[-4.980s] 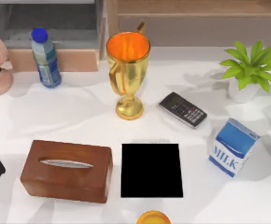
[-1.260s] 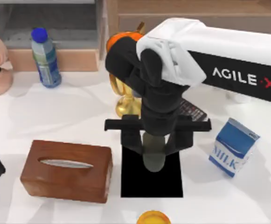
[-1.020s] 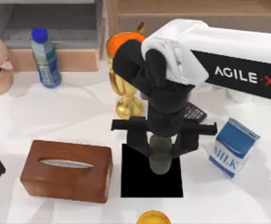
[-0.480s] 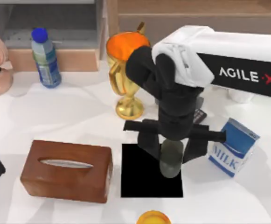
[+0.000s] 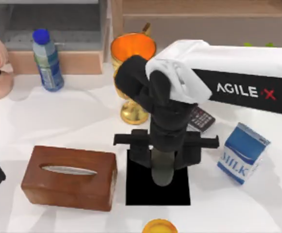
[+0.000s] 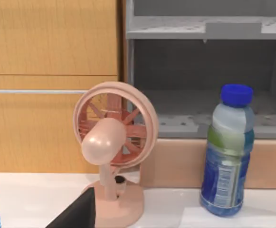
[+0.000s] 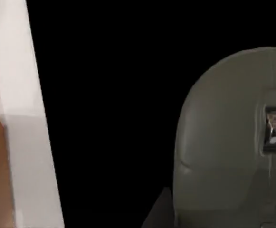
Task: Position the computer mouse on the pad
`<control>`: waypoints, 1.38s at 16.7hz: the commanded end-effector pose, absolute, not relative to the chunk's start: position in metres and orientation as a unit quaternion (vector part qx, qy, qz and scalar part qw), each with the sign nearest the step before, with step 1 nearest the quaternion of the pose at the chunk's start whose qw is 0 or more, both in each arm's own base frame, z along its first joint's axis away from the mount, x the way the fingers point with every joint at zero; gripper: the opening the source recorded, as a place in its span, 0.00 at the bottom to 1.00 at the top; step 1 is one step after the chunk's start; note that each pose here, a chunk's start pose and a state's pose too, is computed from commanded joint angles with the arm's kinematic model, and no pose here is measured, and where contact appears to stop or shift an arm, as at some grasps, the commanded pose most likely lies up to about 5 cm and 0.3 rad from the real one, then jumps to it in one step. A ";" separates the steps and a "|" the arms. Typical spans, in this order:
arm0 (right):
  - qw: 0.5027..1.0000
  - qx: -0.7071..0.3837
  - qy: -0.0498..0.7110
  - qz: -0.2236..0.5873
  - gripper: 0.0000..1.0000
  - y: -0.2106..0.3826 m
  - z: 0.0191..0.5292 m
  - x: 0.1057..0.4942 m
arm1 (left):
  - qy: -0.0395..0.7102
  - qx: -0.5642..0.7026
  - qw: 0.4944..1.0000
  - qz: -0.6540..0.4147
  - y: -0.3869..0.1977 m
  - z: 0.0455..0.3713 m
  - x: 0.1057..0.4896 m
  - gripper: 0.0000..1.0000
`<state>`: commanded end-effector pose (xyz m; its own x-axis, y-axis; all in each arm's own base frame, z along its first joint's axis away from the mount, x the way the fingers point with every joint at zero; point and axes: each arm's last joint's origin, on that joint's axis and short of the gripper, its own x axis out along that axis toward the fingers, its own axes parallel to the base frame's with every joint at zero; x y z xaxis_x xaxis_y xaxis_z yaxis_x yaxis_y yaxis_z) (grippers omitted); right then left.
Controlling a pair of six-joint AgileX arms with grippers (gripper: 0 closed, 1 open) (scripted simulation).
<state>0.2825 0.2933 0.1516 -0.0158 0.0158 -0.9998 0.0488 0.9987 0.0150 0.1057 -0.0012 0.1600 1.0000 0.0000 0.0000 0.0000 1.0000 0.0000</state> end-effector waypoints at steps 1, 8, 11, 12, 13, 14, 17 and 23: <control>0.703 0.019 0.711 -0.005 0.00 0.296 0.149 0.282 | 0.000 0.000 1.000 0.000 -0.001 0.160 0.106 1.00; 0.702 0.013 0.712 0.000 0.08 0.299 0.143 0.281 | 0.000 0.000 1.000 0.000 -0.001 0.160 0.106 1.00; 0.702 0.013 0.712 0.000 0.30 0.299 0.143 0.281 | 0.000 0.000 1.000 0.000 -0.001 0.160 0.106 1.00; 0.702 0.013 0.712 0.000 0.38 0.299 0.143 0.281 | 0.000 0.000 1.000 0.000 -0.001 0.160 0.106 1.00; 0.702 0.013 0.712 0.000 0.45 0.299 0.143 0.281 | 0.000 0.000 1.000 0.000 -0.001 0.160 0.106 1.00; 0.702 0.013 0.712 0.000 0.53 0.299 0.143 0.281 | 0.000 0.000 1.000 0.000 -0.001 0.160 0.106 1.00; 0.702 0.013 0.712 0.000 0.75 0.299 0.143 0.281 | 0.000 0.000 1.000 0.000 -0.001 0.160 0.106 1.00; 0.702 0.013 0.712 0.000 1.00 0.299 0.143 0.281 | 0.000 0.000 1.000 0.000 -0.001 0.160 0.106 1.00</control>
